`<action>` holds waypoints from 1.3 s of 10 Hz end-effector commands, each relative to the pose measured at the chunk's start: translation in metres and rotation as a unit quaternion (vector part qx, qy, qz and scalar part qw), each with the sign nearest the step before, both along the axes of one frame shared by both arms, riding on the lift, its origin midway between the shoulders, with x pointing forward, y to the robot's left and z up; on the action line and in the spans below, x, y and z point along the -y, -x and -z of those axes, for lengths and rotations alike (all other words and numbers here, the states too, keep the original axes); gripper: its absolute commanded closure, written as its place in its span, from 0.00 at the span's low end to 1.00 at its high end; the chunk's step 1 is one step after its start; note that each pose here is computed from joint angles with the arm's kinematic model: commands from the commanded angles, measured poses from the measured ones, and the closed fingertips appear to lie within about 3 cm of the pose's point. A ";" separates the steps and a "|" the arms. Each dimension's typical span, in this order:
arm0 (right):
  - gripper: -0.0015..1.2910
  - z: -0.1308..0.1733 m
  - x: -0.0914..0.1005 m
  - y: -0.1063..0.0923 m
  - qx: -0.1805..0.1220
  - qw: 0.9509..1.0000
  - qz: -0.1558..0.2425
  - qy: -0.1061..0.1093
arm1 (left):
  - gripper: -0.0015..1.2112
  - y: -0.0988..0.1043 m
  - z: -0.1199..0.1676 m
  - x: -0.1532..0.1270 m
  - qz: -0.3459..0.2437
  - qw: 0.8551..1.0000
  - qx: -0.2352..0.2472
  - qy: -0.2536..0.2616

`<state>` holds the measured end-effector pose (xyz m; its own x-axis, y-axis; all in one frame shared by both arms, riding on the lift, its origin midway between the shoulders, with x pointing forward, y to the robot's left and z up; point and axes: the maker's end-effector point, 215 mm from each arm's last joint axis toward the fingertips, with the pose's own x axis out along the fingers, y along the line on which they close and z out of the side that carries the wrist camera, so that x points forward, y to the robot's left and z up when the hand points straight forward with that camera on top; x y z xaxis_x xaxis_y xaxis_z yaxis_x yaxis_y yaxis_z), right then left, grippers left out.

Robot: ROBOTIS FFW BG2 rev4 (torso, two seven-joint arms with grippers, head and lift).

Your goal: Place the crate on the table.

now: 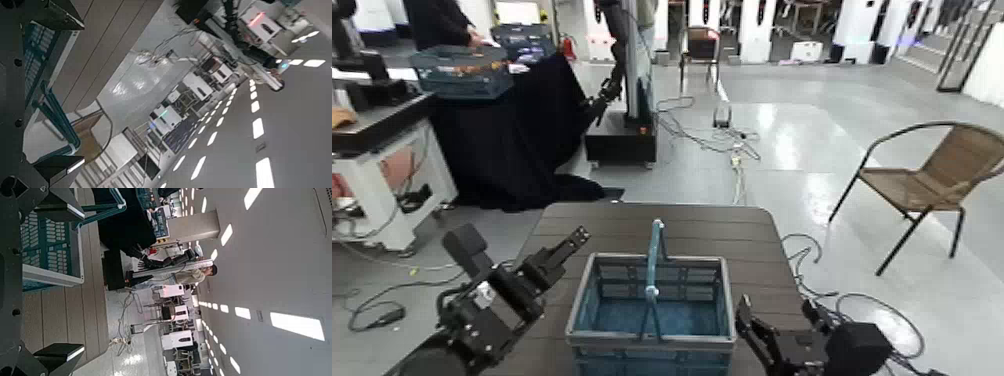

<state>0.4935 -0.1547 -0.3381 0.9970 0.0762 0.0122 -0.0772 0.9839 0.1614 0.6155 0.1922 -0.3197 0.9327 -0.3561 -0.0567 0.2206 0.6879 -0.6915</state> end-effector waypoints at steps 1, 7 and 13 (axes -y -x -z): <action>0.11 0.000 0.002 0.001 0.001 1.000 0.002 0.000 | 0.09 0.021 -0.027 -0.016 -0.051 0.991 0.092 -0.086; 0.11 -0.001 0.006 0.003 0.005 1.000 0.005 -0.002 | 0.09 0.093 -0.008 -0.016 -0.095 0.958 0.146 -0.226; 0.11 -0.001 0.007 0.003 0.005 1.000 0.004 0.002 | 0.09 0.127 0.019 -0.012 -0.102 0.946 0.133 -0.277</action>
